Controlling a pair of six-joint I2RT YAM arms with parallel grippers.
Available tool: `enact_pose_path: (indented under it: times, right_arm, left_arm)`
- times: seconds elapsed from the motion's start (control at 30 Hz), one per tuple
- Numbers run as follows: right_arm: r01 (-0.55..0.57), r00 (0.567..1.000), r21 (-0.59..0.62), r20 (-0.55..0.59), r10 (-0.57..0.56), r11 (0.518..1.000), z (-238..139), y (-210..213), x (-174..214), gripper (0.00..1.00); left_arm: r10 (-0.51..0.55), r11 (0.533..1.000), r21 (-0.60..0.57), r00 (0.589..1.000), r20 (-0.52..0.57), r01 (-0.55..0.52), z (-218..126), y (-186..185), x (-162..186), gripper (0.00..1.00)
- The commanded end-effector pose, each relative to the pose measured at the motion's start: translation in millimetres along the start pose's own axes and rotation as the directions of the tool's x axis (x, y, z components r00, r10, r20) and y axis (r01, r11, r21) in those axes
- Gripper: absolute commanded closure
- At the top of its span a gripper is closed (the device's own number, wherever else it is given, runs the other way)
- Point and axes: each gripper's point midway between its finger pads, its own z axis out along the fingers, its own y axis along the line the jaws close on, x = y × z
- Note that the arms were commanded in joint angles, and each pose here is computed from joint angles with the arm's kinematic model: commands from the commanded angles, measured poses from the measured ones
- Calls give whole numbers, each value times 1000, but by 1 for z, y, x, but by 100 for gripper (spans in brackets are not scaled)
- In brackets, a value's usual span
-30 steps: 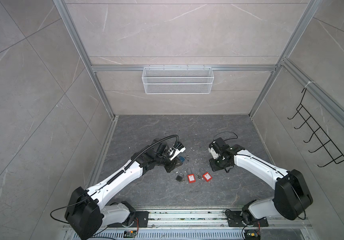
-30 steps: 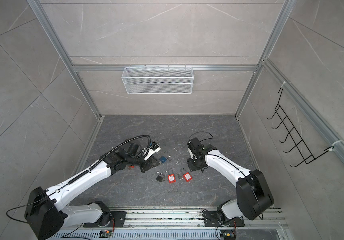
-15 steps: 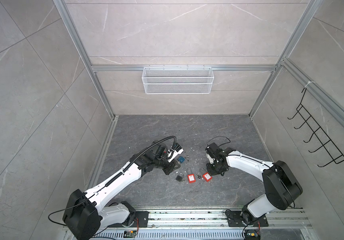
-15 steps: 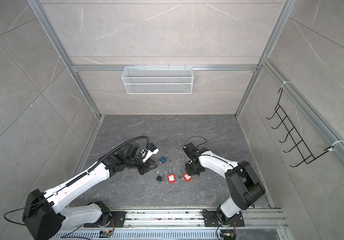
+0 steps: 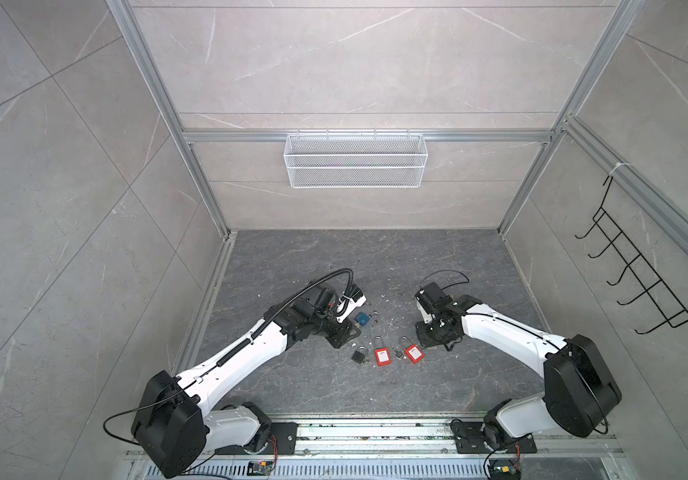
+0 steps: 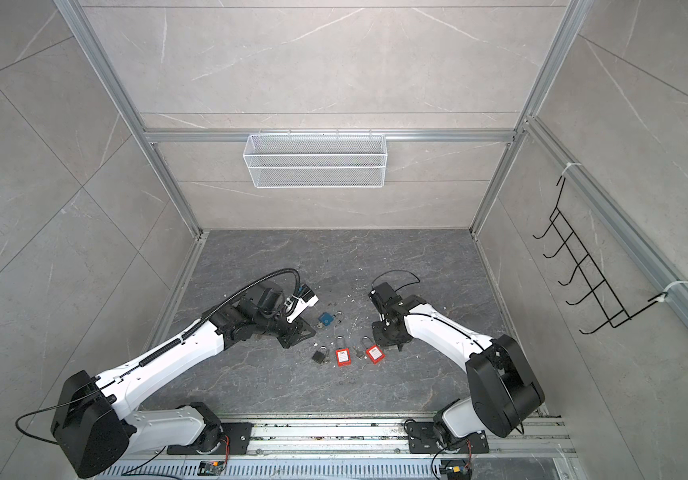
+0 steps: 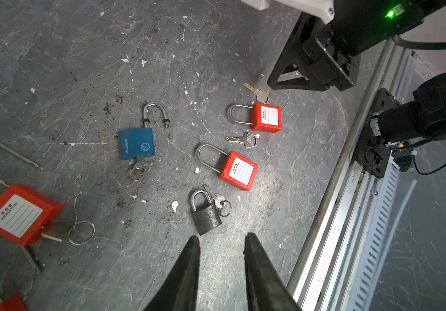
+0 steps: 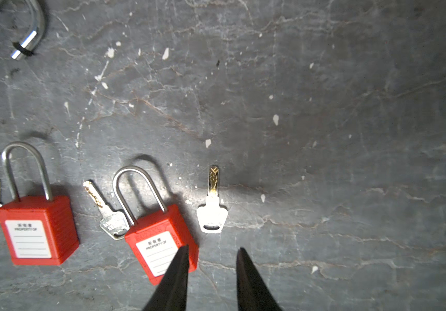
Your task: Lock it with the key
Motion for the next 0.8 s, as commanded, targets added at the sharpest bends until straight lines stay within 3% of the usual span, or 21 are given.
enact_pose_path:
  times: [0.0, 0.1, 0.23, 0.4, 0.77]
  right_arm:
    - [0, 1000, 7, 21, 0, 1000, -11, 5, -7, 66]
    - [-4, 997, -36, 78, 7, 999, -26, 25, -22, 65]
    - [-121, 982, -149, 125, 140, 981, -40, 57, -43, 58]
    - [-273, 950, -252, 83, 302, 928, -36, 88, -62, 55]
    - [-460, 882, -219, -3, 471, 860, 6, 124, -90, 47]
  left_arm:
    - [-31, 998, -56, 999, 39, 33, -10, 7, -15, 68]
    - [-65, 987, -147, 997, 45, 71, -14, 23, -14, 68]
    - [-113, 964, -235, 991, 66, 126, -22, 43, -13, 68]
    - [-178, 941, -271, 978, 113, 203, -33, 60, -12, 68]
    - [-264, 900, -300, 942, 205, 317, -51, 85, -9, 62]
